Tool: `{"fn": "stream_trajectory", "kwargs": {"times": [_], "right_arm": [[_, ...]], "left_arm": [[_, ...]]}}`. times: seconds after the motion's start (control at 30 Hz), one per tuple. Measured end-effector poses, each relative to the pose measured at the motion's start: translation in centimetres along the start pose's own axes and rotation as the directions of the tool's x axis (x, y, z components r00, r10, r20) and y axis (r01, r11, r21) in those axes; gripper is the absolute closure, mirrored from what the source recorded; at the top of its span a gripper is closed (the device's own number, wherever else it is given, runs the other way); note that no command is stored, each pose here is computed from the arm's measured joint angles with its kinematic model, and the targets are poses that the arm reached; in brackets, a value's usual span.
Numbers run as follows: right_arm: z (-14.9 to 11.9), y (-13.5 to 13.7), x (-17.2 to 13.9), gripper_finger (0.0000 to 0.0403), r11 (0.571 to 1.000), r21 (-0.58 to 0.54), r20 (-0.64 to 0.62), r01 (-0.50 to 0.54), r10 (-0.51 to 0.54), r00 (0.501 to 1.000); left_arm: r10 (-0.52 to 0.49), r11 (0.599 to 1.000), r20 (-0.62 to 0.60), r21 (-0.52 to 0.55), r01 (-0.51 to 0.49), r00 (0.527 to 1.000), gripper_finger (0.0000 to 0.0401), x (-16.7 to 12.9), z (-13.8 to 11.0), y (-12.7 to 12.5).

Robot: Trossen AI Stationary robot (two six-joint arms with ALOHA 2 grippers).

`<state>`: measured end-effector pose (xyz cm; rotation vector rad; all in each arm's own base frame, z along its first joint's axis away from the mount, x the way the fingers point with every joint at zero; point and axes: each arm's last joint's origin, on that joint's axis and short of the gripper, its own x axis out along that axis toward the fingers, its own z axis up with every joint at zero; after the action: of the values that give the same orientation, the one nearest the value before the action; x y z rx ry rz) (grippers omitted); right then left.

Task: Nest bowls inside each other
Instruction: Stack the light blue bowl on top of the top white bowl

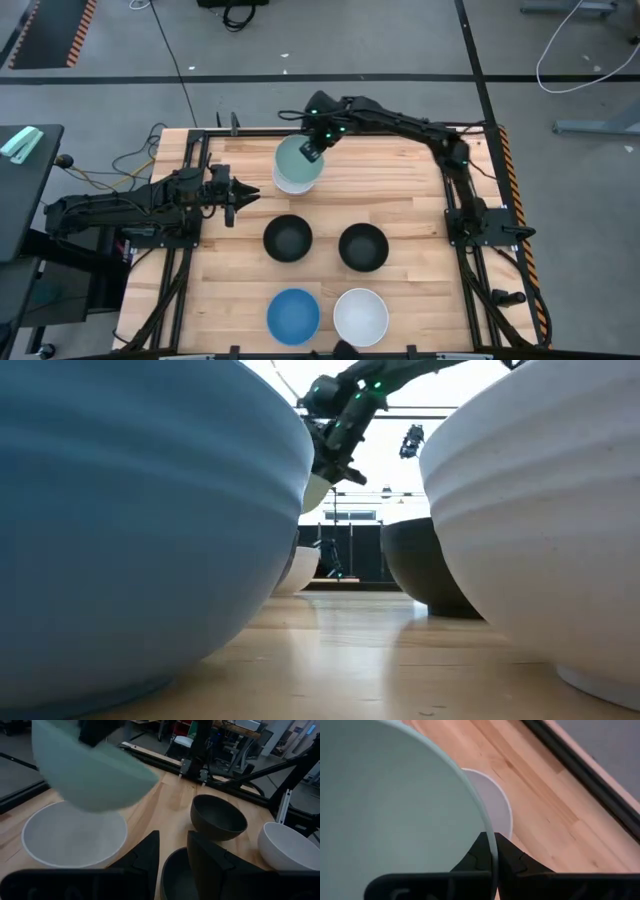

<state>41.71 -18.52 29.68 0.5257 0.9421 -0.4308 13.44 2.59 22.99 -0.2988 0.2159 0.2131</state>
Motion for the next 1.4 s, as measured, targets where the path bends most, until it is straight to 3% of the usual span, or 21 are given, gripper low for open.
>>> {"fn": "stream_trajectory", "kwargs": {"times": [0.4,0.57,0.77,1.4], "right_arm": [[0.2,-2.7,5.6,0.0398,0.998,0.026,-0.17,0.055,-0.05,0.984],[-0.8,-3.1,5.4,0.0398,0.991,-0.001,-0.268,0.136,-0.132,0.954],[-2.0,-2.9,4.8,0.0398,0.986,-0.007,-0.38,0.167,-0.157,0.911],[-2.4,-1.8,4.9,0.0382,0.987,-0.009,-0.397,0.163,-0.153,0.905]], "left_arm": [[0.0,1.0,0.0,0.002,0.0,1.0,0.0294,0.0,0.0,0.0],[0.0,1.0,0.0,0.002,0.0,1.0,0.0294,0.0,0.0,0.0],[0.0,1.0,0.0,0.002,0.0,1.0,0.0294,0.0,0.0,0.0],[0.0,1.0,-0.001,-0.001,0.0,1.0,0.0294,0.0,0.0,0.0]]}}
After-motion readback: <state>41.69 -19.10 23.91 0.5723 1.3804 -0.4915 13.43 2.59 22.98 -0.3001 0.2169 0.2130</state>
